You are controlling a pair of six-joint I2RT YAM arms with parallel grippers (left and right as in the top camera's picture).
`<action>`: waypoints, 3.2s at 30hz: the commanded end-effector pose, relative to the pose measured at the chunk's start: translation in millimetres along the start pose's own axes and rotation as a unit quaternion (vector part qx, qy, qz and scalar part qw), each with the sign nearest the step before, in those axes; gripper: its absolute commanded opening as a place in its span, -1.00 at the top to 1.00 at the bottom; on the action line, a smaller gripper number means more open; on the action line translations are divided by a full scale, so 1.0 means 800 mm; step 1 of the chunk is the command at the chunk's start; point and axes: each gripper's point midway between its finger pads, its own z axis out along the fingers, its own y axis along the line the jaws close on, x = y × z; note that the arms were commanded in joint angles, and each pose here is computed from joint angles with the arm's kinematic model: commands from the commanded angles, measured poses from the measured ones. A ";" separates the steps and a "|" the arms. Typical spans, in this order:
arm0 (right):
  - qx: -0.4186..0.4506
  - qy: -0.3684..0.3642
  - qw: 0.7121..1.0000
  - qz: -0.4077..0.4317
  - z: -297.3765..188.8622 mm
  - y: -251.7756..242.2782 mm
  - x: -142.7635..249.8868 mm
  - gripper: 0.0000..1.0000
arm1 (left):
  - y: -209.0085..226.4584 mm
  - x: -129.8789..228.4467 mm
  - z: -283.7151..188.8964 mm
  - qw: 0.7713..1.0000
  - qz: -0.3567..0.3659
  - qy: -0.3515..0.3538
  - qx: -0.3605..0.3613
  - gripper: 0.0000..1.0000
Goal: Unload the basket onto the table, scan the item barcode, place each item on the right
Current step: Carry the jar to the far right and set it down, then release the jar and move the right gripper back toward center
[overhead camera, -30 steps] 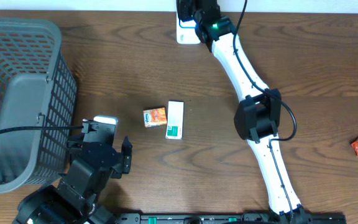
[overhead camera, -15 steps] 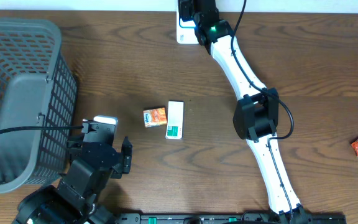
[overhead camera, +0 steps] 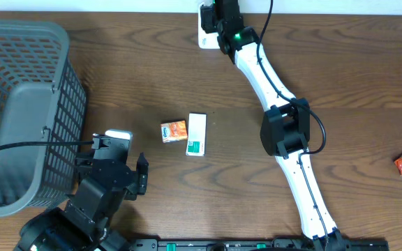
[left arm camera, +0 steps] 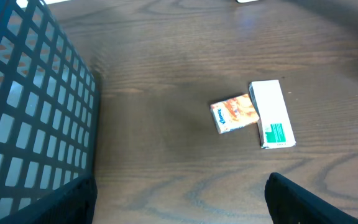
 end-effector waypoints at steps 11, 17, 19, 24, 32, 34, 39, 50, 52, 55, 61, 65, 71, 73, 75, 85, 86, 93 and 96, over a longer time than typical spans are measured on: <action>0.149 0.129 0.980 0.016 -0.225 -0.158 -0.079 -0.38 | 0.002 0.001 0.001 1.000 0.000 0.000 -0.006 -0.70; 0.239 0.266 0.931 0.074 -0.283 -0.284 0.000 -0.33 | 0.002 0.001 0.001 1.000 0.000 0.000 -0.006 -0.70; 0.264 0.293 0.912 0.110 -0.294 -0.317 0.024 -0.32 | 0.002 0.001 0.001 1.000 -0.001 0.000 -0.006 -0.70; 0.320 0.351 0.855 0.209 -0.337 -0.441 0.091 -0.32 | 0.002 0.001 0.001 1.000 0.000 0.000 -0.006 -0.71; 0.335 0.403 0.787 0.325 -0.361 -0.561 0.204 -0.25 | 0.002 0.001 0.001 1.000 0.000 0.000 -0.006 -0.70; 0.339 0.419 0.769 0.342 -0.363 -0.579 0.236 -0.25 | 0.002 0.001 0.001 1.000 0.000 0.000 -0.006 -0.70; 0.338 0.471 0.714 0.393 -0.373 -0.619 0.338 -0.23 | 0.002 0.001 0.001 1.000 0.000 0.000 -0.006 -0.70; 0.310 0.415 0.689 0.507 -0.446 -0.666 0.345 -0.99 | 0.002 0.001 0.001 1.000 0.000 0.000 -0.006 -0.71; 0.277 0.375 0.701 0.539 -0.456 -0.666 0.316 -0.99 | 0.002 0.001 0.001 1.000 0.000 0.000 -0.006 -0.70; 0.214 0.290 0.739 0.569 -0.472 -0.658 0.240 -0.99 | 0.002 0.001 0.001 1.000 0.000 0.000 -0.006 -0.70; 0.224 0.131 0.832 0.490 -0.552 -0.620 0.049 -0.99 | 0.002 0.001 0.001 1.000 0.000 0.000 -0.006 -0.70; 0.181 0.057 0.887 0.421 -0.571 -0.519 -0.068 -0.98 | 0.002 0.001 0.001 1.000 0.000 0.000 -0.006 -0.70; 0.017 0.107 0.949 0.296 -0.495 -0.286 -0.133 -0.99 | 0.002 0.001 0.001 1.000 0.000 0.000 -0.006 -0.70; -0.052 0.161 0.959 0.228 -0.462 -0.190 -0.120 -0.99 | 0.002 0.001 0.001 1.000 0.000 0.000 -0.006 -0.70; -0.114 0.227 0.957 0.143 -0.435 -0.098 -0.087 -0.98 | 0.002 0.001 0.001 1.000 0.000 0.000 -0.006 -0.70; -0.001 0.439 0.890 0.120 -0.329 0.083 0.106 -0.99 | 0.002 0.001 0.001 1.000 -0.001 0.000 -0.006 -0.71; 0.002 0.445 0.887 0.125 -0.325 0.089 0.114 -0.99 | 0.002 0.001 0.001 1.000 0.000 0.000 -0.006 -0.70; 0.044 0.522 0.845 0.110 -0.293 0.140 0.223 -0.99 | 0.002 0.001 0.001 1.000 0.000 0.000 -0.006 -0.71; 0.056 0.539 0.834 0.104 -0.288 0.142 0.245 -0.98 | 0.002 0.001 0.001 1.000 0.000 0.000 -0.006 -0.70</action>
